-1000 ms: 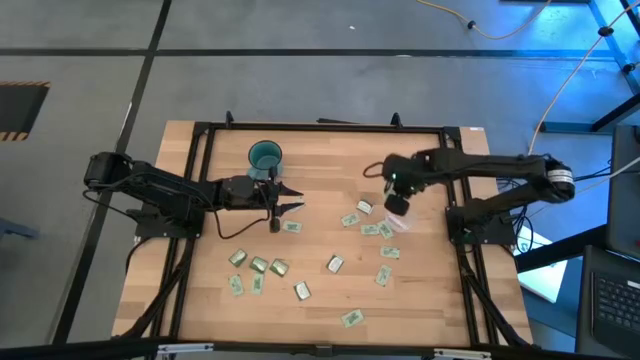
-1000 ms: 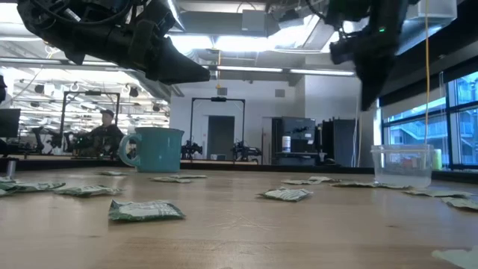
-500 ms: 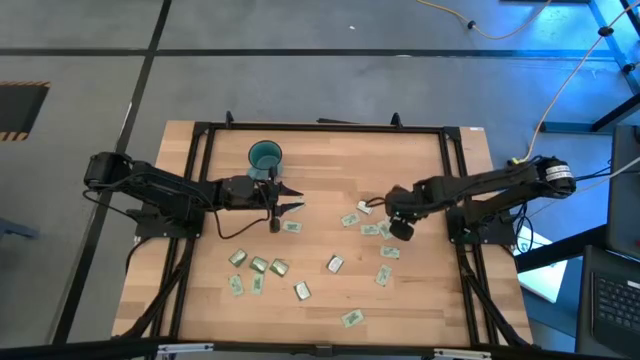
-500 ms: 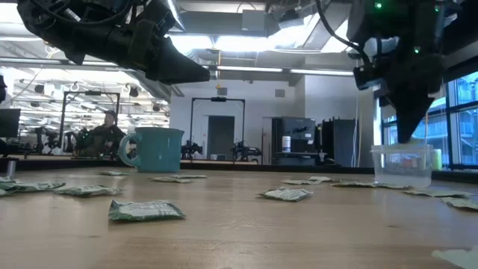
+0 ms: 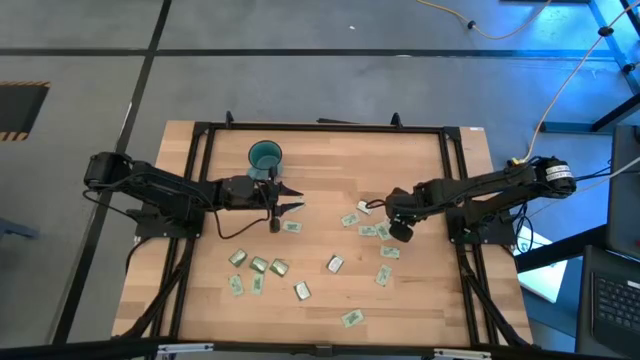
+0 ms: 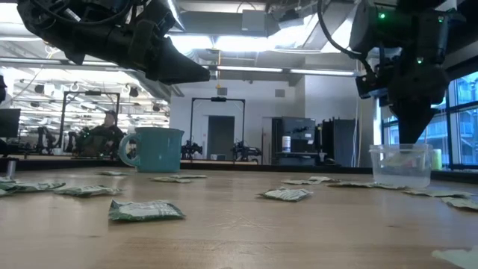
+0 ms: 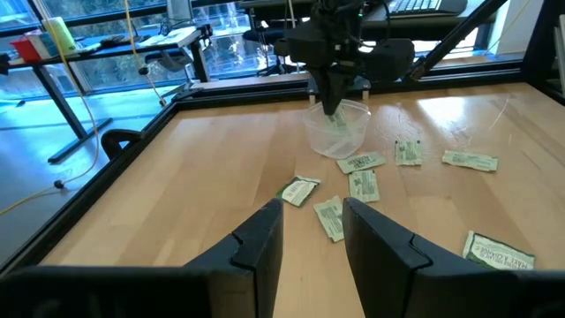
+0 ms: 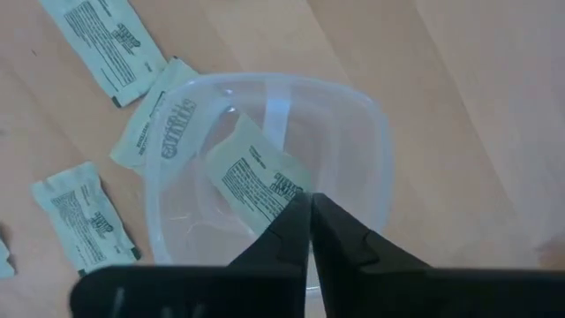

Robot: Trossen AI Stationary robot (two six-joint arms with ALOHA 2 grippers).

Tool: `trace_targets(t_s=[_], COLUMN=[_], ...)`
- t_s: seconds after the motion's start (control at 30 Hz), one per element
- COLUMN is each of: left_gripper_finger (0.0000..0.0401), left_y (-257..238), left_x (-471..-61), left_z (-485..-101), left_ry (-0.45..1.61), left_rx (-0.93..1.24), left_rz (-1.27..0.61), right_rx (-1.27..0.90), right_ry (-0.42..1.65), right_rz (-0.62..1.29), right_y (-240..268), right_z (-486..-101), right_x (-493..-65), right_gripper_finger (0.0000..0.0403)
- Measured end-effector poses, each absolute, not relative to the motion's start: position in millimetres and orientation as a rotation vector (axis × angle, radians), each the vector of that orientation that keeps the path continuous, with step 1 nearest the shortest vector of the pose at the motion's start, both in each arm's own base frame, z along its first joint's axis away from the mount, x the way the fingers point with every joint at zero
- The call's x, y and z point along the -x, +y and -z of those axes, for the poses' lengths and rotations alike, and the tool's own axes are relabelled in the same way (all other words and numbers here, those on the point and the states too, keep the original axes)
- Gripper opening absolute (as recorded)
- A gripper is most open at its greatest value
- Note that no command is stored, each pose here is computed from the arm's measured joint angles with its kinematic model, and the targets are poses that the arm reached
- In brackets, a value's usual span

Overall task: Pick and place Stevia / Truvia into bins
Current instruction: Put the stevia packet into the transparent bin, then put the truvia packet into the transparent bin

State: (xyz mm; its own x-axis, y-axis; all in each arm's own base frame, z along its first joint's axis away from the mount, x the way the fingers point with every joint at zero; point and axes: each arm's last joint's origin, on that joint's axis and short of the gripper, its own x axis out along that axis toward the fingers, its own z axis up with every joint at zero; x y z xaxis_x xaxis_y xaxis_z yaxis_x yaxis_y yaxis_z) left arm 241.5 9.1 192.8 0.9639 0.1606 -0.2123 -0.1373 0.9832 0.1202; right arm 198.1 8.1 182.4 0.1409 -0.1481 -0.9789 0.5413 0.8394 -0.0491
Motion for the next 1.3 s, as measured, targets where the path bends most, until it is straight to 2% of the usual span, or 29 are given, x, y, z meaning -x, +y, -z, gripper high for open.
trace_targets(t_s=[0.37,0.47,0.63,0.8,1.0,1.3], left_gripper_finger=[0.0114,0.0114,0.0114,0.0114,0.0114,0.0114], left_y=[9,9,9,9,9,9], left_x=[-241,-241,-241,-241,-241,-241], left_z=[-193,-193,-193,-193,-193,-193], left_ry=[0.223,0.224,0.224,0.223,0.223,0.223], left_rx=[-0.105,-0.105,-0.105,-0.105,-0.105,-0.105], left_rz=[-0.151,-0.151,-0.151,-0.151,-0.151,-0.151], right_rx=[-0.357,-0.342,-0.181,-0.077,-0.008,-0.041], right_ry=[1.348,1.307,1.197,1.026,1.084,1.248], right_rz=[0.520,0.484,0.307,0.224,0.221,0.233], right_y=[8,9,10,3,-9,-29], right_z=[-192,-207,-229,-236,-215,-171], right_x=[-200,-209,-226,-246,-263,-279], right_gripper_finger=[0.0087,0.0092,0.0090,0.0090,0.0089,0.0090])
